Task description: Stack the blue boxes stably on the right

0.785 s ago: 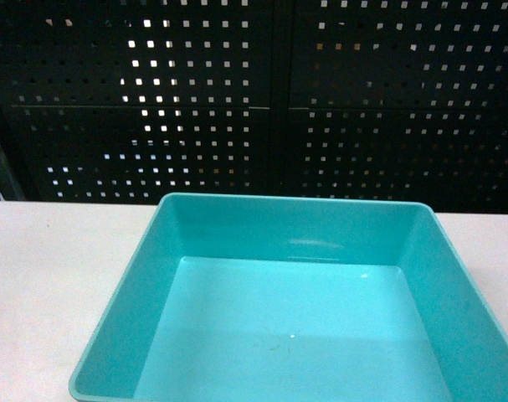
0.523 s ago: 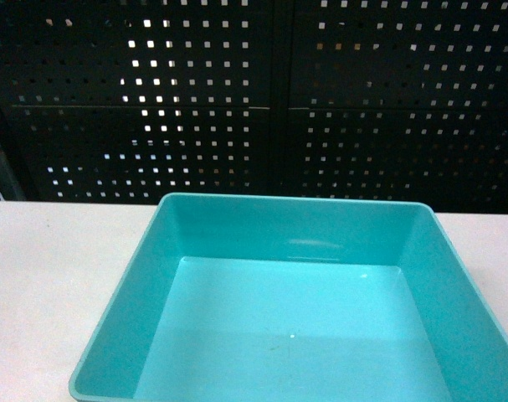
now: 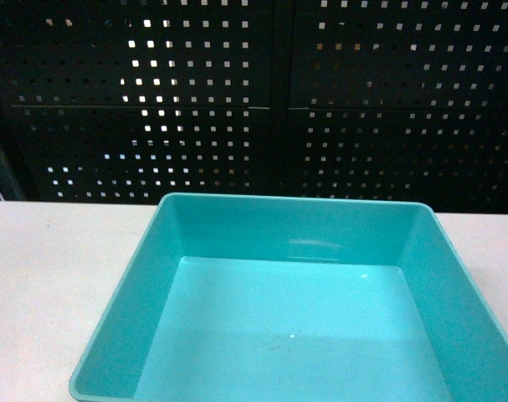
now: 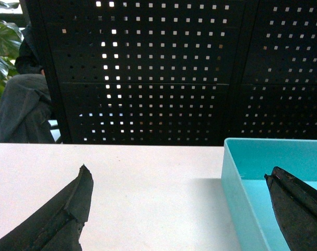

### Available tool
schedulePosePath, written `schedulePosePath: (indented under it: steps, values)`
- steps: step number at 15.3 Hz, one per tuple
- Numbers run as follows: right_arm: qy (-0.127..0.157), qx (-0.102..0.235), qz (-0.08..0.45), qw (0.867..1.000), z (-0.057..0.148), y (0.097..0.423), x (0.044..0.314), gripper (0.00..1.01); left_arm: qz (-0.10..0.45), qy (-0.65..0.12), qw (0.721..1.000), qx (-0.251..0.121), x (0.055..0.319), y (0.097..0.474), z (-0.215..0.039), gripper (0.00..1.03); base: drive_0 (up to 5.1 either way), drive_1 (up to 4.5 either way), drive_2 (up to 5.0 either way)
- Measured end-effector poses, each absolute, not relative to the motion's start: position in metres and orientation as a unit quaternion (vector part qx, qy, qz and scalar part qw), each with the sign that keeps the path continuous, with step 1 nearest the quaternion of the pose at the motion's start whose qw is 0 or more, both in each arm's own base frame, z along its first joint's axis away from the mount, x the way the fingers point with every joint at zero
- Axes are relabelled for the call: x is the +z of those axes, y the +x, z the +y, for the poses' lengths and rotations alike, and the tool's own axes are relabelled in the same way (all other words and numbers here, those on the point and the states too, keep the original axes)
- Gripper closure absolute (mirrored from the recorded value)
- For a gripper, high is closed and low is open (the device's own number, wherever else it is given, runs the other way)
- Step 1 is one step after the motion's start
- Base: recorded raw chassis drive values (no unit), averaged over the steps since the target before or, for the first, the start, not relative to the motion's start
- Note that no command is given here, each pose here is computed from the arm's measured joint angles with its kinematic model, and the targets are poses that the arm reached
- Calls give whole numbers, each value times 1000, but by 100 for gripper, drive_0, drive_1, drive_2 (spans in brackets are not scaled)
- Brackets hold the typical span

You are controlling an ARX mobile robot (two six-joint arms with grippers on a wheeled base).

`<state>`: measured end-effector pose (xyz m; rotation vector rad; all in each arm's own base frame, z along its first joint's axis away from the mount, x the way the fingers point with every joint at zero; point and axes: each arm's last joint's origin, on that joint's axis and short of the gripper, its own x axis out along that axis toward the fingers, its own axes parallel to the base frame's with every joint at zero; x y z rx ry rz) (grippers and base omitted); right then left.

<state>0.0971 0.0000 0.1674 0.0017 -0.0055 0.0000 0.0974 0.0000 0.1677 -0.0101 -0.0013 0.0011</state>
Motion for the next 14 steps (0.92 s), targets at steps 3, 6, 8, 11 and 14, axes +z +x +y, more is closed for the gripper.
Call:
schedulePosePath:
  steps: [3,6,8,11,14]
  values:
    - [1,0,-1,1000,0,97,167,3,-10,-3,1000,3,169,98,-4,5,0,0,0]
    - [-25,37,-29,999,2,99,171,3,21,-20,1000,-1,162,105,-5,5,0,0,0]
    - [-38,31,-29,998,-2,114,175,3,22,-28,999,2,166,121,4,5,0,0,0]
    - [-57,61,-14,996,0,159,198,3,53,-33,997,-47,203,171,13,5,0,0,0]
    - [-80,98,65,990,10,223,225,3,62,-22,992,-104,253,235,3,5,0,0,0]
